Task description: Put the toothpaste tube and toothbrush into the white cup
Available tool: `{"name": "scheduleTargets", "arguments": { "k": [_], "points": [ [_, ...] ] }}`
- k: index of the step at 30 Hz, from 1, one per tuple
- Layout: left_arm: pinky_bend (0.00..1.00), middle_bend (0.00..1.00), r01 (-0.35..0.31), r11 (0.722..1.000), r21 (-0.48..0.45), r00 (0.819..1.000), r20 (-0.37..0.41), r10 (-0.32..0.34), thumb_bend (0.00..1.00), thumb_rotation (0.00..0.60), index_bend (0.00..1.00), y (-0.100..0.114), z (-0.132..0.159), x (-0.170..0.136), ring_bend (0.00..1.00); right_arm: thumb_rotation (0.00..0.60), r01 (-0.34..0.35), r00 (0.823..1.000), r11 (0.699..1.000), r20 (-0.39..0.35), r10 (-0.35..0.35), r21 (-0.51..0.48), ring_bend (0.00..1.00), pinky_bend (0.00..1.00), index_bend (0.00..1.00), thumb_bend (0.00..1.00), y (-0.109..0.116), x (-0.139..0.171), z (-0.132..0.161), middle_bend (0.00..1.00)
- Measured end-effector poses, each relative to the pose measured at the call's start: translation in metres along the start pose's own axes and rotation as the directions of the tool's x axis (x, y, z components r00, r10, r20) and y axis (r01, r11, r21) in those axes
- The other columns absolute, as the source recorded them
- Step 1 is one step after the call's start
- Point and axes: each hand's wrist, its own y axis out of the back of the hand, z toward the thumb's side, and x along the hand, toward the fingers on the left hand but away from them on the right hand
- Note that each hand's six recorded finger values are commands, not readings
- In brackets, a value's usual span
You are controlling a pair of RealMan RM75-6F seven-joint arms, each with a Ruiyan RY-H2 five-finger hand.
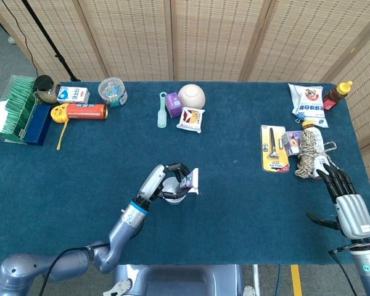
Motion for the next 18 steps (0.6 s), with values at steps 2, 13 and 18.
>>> {"name": "scheduleTargets", "arguments": {
  "k": [2, 13, 18],
  "points": [
    [0.52, 0.52, -0.003, 1.000, 0.003, 1.000, -0.001, 0.003, 0.52, 0.600, 0.64, 0.0016, 0.0001, 0.0015, 0.42, 0.600, -0.001, 1.000, 1.000, -0.001, 0.001, 0.001, 0.00, 0.02, 0.00, 0.00, -0.0003, 0.0002, 0.0003, 0.00],
    [0.44, 0.38, -0.008, 0.999, 0.046, 1.000, 0.000, 0.008, 0.51, 0.600, 0.53, 0.0008, -0.0065, -0.0037, 0.29, 0.600, 0.000, 1.000, 1.000, -0.003, 0.000, 0.000, 0.00, 0.04, 0.00, 0.00, -0.0006, -0.0001, 0.0010, 0.00],
    [0.43, 0.35, -0.012, 0.999, 0.045, 1.000, 0.013, 0.011, 0.51, 0.600, 0.50, 0.0015, -0.0050, -0.0049, 0.27, 0.600, 0.002, 1.000, 1.000, -0.002, -0.002, -0.001, 0.00, 0.04, 0.00, 0.00, -0.0001, 0.0000, 0.0010, 0.00]
  ]
}}
